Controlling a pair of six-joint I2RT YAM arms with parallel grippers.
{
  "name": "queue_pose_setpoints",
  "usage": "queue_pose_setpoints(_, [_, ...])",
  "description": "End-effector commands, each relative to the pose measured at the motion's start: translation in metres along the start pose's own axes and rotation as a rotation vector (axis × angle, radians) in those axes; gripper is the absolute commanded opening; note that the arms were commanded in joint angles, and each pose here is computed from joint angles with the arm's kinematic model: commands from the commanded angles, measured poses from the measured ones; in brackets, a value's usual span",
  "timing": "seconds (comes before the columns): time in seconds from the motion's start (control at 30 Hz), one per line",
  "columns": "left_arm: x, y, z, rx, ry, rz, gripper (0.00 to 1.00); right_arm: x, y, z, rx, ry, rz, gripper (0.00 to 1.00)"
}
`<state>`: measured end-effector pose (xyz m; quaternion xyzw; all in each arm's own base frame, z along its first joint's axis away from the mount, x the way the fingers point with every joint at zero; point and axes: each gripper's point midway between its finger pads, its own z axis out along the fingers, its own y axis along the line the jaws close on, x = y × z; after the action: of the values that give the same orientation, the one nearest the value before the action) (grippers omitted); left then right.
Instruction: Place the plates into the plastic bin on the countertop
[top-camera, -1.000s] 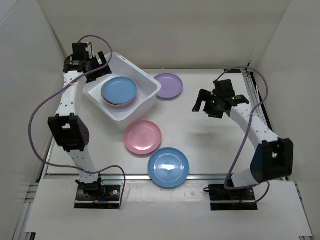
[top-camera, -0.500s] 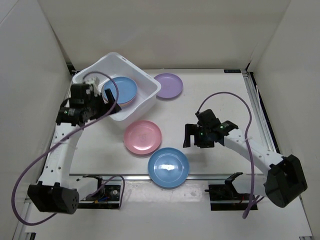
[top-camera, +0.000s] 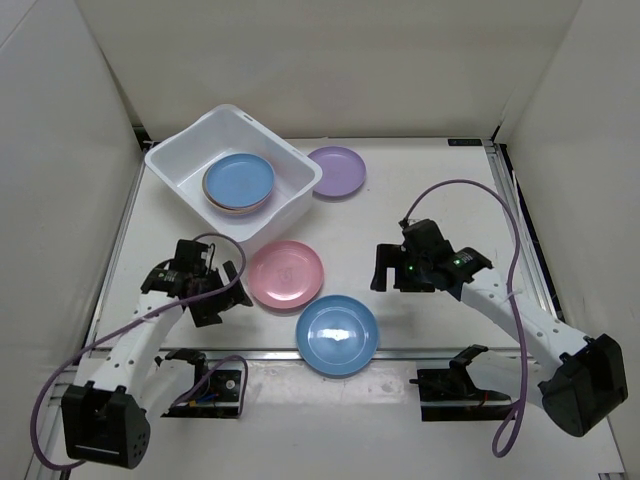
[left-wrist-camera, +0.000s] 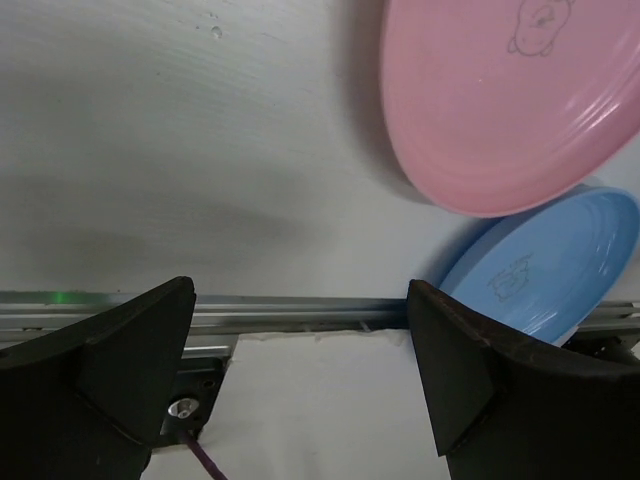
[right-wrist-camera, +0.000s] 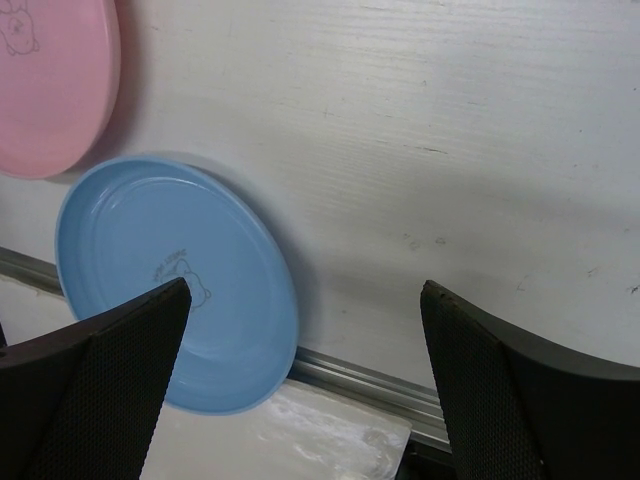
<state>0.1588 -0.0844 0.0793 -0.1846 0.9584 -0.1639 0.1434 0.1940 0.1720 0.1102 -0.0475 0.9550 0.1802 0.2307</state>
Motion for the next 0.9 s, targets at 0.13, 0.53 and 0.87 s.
queue_pose_setpoints(0.13, [-0.036,-0.037,0.023,0.083,-0.116,-0.027,0.95,-0.01,-0.006,0.0,0.049,-0.03,-0.017,0.99])
queue_pose_setpoints(0.53, [-0.024,-0.03,0.074,-0.163,-0.057,0.023,0.63,-0.019,-0.011,-0.007,0.086,-0.06,-0.007,0.99])
queue_pose_setpoints(0.87, [-0.018,-0.023,0.083,-0.136,-0.13,-0.16,0.55,-0.026,-0.01,-0.016,0.1,-0.08,-0.008,0.99])
